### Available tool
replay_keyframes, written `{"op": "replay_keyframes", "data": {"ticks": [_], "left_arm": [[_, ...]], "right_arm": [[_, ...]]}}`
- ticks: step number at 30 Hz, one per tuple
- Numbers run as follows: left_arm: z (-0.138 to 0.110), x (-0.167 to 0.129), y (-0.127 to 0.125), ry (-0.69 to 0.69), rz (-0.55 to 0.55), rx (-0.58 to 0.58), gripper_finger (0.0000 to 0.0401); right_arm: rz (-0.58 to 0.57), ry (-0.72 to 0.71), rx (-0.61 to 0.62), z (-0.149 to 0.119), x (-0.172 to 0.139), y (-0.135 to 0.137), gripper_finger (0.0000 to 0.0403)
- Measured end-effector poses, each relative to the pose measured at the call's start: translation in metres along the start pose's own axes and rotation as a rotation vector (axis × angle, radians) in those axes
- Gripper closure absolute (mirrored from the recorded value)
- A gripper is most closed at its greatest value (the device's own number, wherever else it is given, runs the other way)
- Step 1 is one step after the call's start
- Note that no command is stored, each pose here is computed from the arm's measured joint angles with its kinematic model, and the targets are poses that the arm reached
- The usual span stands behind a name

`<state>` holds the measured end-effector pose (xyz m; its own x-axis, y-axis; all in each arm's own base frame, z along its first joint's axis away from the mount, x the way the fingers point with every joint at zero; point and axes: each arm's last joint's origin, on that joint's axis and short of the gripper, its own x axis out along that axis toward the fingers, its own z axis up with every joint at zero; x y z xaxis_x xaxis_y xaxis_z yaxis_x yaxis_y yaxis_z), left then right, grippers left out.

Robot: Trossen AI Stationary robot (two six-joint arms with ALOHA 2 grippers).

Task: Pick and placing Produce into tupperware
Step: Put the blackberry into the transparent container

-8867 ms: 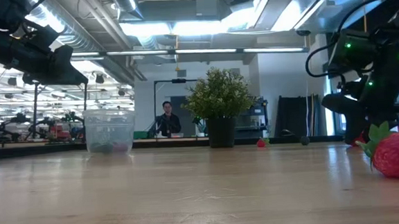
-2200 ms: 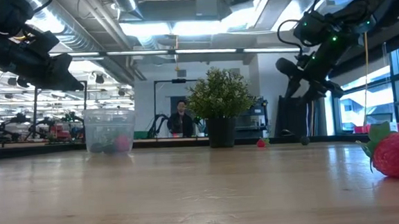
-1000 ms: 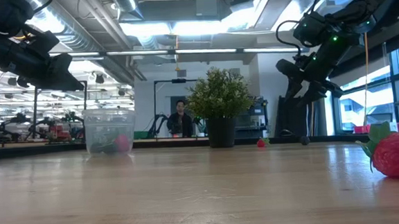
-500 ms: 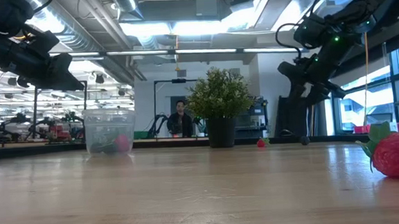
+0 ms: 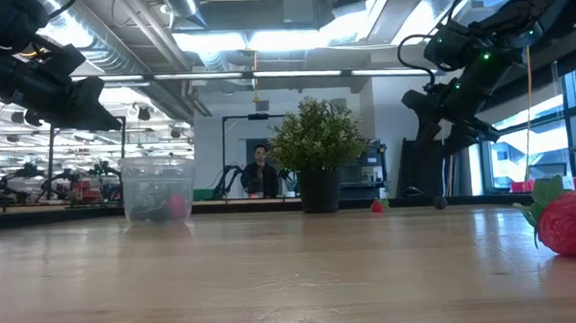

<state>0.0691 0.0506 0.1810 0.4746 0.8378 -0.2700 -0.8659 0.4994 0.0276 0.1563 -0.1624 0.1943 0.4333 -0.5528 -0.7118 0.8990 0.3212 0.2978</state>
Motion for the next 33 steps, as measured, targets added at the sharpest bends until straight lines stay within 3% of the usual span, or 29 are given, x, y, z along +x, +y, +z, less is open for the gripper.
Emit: {"op": "replay_keyframes", "data": {"ticks": [5, 9, 16, 23, 33], "left_arm": [[0.000, 0.000, 0.000, 0.000, 0.000, 0.000, 0.0256], [0.000, 0.000, 0.000, 0.000, 0.000, 0.000, 0.0256], [0.000, 0.000, 0.000, 0.000, 0.001, -0.021, 0.0256], [0.000, 0.000, 0.000, 0.001, -0.005, -0.027, 0.0256], [0.000, 0.000, 0.000, 0.001, -0.007, -0.026, 0.0256]], "right_arm": [[0.001, -0.001, -0.003, 0.000, 0.000, 0.000, 0.0113], [0.009, 0.012, -0.007, -0.002, 0.000, 0.002, 0.0096], [-0.120, 0.118, 0.089, -0.016, 0.004, -0.004, 0.0101], [-0.093, 0.136, 0.041, -0.025, 0.026, 0.010, 0.0115], [-0.170, 0.159, -0.007, -0.035, 0.051, 0.008, 0.0117]]}}
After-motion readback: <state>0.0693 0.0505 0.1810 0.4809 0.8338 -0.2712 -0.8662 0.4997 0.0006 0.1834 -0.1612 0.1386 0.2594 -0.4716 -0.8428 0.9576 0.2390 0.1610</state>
